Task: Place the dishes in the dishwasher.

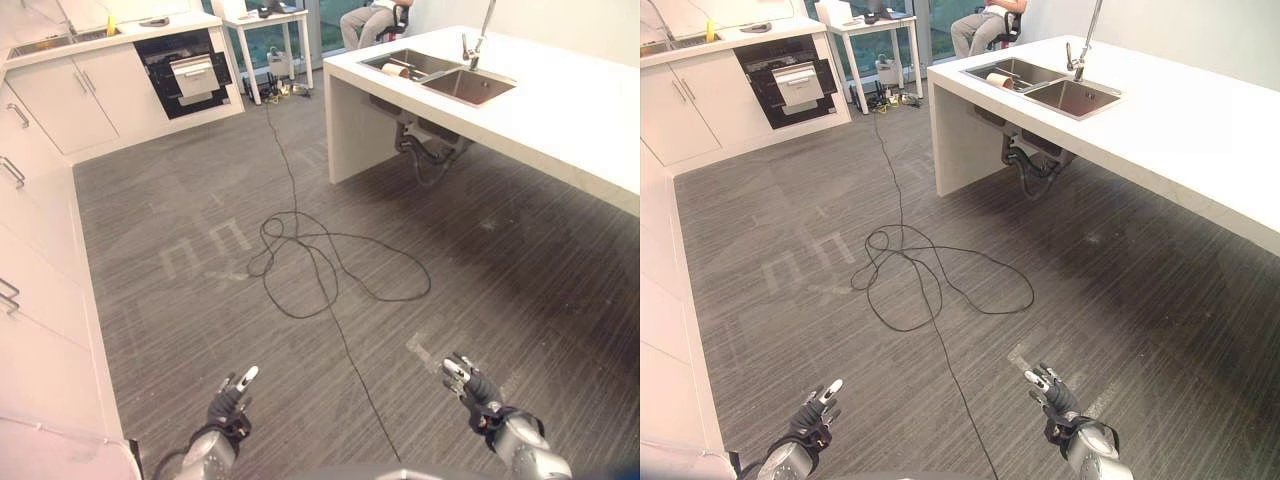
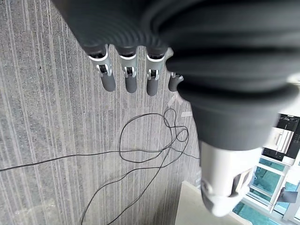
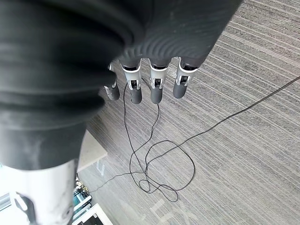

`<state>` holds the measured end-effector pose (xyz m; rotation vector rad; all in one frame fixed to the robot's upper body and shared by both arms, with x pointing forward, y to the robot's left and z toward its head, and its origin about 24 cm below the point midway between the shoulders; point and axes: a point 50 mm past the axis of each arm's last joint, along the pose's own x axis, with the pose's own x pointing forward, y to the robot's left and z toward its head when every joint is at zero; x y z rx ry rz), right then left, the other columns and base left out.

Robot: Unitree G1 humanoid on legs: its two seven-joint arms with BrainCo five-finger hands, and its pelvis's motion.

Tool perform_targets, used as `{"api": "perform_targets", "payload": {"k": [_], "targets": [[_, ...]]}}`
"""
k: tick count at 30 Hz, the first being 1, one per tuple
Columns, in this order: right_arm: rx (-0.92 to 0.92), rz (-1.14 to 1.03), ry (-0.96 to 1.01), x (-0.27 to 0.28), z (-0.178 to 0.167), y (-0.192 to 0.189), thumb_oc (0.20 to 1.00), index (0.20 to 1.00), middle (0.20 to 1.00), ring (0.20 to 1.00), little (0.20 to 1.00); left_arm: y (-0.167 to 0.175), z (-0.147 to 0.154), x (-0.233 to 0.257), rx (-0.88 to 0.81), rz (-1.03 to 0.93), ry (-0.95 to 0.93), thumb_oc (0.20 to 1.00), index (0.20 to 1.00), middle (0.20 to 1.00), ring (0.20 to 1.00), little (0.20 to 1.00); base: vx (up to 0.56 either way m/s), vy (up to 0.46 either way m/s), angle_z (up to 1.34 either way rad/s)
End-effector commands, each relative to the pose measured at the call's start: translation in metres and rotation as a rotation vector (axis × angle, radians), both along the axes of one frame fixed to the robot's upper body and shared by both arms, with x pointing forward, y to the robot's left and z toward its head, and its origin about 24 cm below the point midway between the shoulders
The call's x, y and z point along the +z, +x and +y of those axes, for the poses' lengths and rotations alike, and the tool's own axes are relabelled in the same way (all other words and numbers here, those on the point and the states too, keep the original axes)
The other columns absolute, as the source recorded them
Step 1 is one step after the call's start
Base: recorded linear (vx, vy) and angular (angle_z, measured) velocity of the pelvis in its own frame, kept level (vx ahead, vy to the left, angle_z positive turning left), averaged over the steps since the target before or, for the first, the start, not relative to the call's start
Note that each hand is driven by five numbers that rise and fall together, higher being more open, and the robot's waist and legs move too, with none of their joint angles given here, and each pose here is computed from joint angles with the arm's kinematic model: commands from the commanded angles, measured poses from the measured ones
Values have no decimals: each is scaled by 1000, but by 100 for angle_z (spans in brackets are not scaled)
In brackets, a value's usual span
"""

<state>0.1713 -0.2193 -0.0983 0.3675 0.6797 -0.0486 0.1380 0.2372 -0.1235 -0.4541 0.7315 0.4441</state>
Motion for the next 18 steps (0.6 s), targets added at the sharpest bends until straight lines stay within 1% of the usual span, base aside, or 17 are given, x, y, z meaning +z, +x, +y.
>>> {"api": "perform_targets", "payload": {"k": [1, 7, 10, 12, 15, 18], "targets": [[25, -88, -7, 13, 4, 17, 1000, 1000, 1000, 1000, 1000, 16, 13, 9, 53, -76, 36, 1000, 1000, 1000, 1000, 1000, 0, 0, 0], [18, -239, 32, 39, 14, 33, 1000, 1000, 1000, 1000, 1000, 27, 12, 21, 81, -170, 23, 1000, 1000, 1000, 1000, 1000, -20, -68, 2], [43, -317, 27, 54, 21, 42, 1000, 1000, 1000, 1000, 1000, 39, 7, 29, 82, -229, 20, 1000, 1000, 1000, 1000, 1000, 12, -128, 2], [116, -359, -56, 63, 24, 44, 1000, 1000, 1000, 1000, 1000, 47, 3, 37, 79, -267, 17, 1000, 1000, 1000, 1000, 1000, 31, -191, 1], [180, -419, -157, 83, 18, 50, 1000, 1000, 1000, 1000, 1000, 61, 3, 57, 69, -351, 25, 1000, 1000, 1000, 1000, 1000, 30, -202, 2], [189, -490, -158, 99, 17, 55, 1000, 1000, 1000, 1000, 1000, 73, 1, 75, 55, -439, 33, 1000, 1000, 1000, 1000, 1000, 35, -211, 2]]}}
